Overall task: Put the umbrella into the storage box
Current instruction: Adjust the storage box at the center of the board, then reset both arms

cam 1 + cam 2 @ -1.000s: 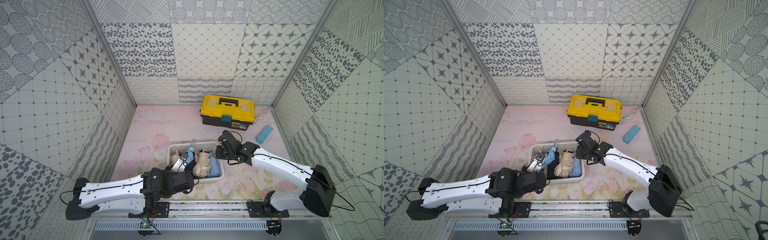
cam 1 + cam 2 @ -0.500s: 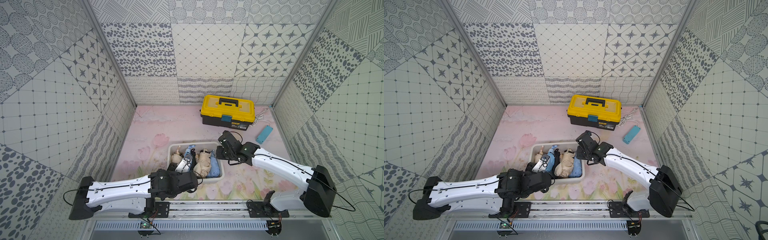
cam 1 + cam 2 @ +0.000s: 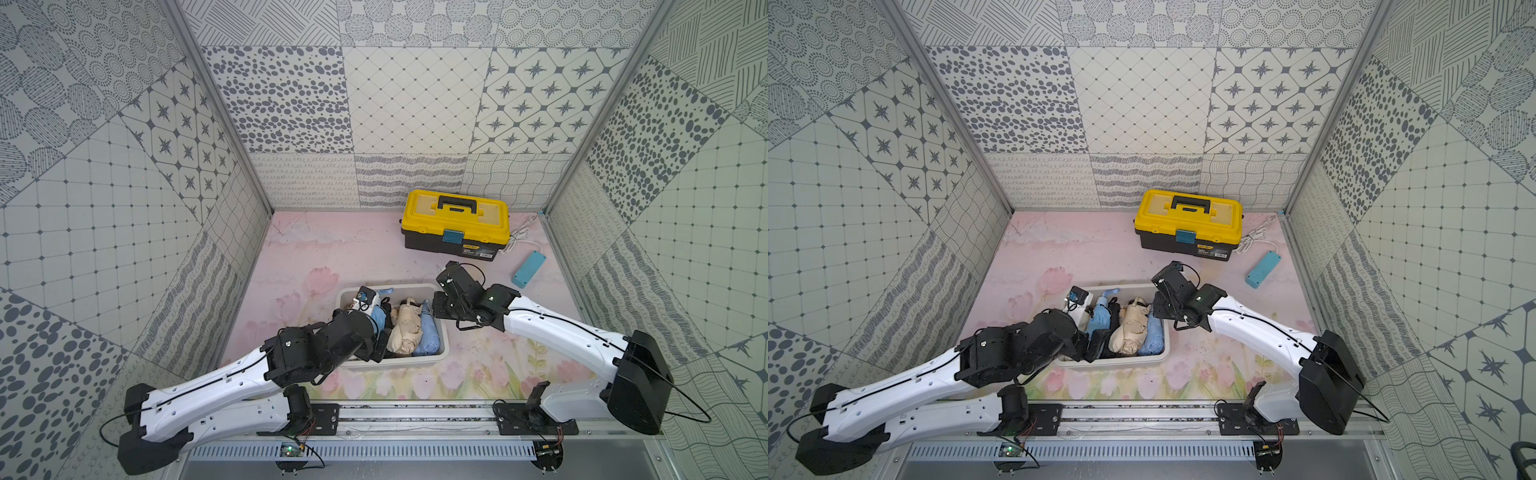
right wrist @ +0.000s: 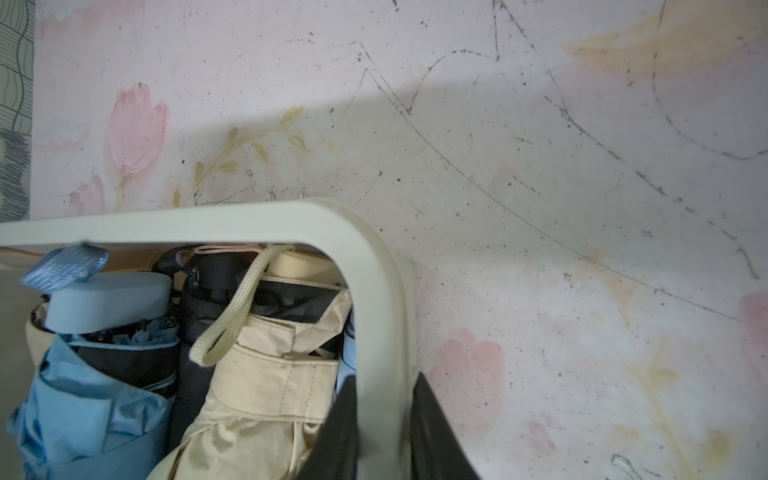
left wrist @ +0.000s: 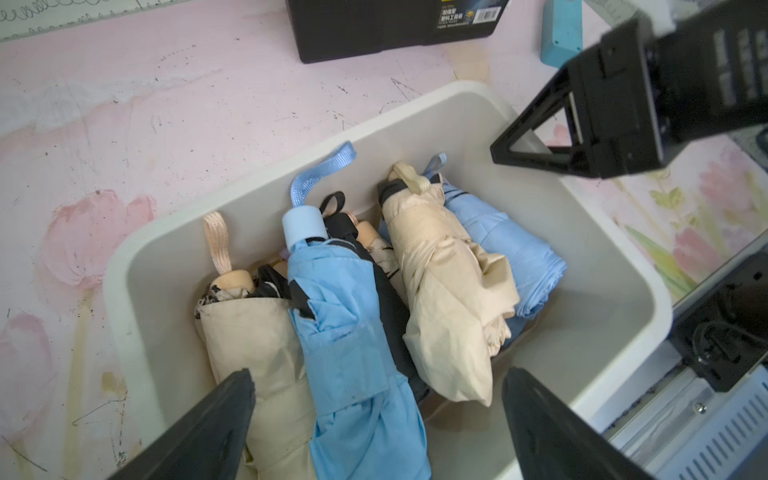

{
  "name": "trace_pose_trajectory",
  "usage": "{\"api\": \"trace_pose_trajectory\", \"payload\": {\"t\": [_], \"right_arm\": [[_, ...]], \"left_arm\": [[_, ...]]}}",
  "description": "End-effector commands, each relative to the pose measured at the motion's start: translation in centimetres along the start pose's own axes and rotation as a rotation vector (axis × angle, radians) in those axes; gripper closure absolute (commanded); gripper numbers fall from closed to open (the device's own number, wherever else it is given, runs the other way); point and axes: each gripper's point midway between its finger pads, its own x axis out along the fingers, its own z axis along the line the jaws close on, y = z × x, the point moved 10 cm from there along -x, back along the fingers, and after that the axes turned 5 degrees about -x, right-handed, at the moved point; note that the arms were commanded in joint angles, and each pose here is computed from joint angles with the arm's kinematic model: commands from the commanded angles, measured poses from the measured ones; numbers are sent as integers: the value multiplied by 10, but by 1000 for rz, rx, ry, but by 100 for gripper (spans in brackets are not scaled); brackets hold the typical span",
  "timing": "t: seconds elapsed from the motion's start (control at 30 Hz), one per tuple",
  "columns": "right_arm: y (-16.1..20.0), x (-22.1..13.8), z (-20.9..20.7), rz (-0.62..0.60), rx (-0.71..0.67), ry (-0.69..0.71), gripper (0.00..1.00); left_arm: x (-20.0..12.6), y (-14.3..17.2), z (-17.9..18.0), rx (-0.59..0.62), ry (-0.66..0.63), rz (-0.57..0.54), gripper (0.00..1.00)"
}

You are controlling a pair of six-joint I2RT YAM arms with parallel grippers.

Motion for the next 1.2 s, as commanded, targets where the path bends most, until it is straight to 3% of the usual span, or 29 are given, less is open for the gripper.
{"api": "trace_pose_trajectory", "payload": {"t": [0.0,0.1,0.3,0.4,0.53,0.8,0.93,1.0,1.17], "right_arm": [[-19,-26,9,-146,-13,-91,52],[-20,-41,4,-179,-71,-88,39],[-31,-75,-43,-322,-83,-12,28],[-33,-86,-78,-398,-94,101,19],[-35,-86,-133,-478,-73,297,8],[-17,-30,-224,-672,-37,448,9],[-15,1,-239,-664,-74,435,8],[-24,7,-239,-615,-113,414,7],[-36,13,-245,-653,-141,418,8]], "left_arm": [[9,-37,18,-173,-44,-22,4],[20,-50,40,-295,-133,-19,5],[27,-62,89,-431,-268,-195,1],[37,-59,122,-492,-351,-270,1],[61,-41,153,-453,-455,-374,1],[109,3,195,-414,-565,-326,1],[119,15,212,-436,-570,-330,1],[125,20,218,-435,-565,-316,1],[137,32,218,-415,-528,-290,1]]}}
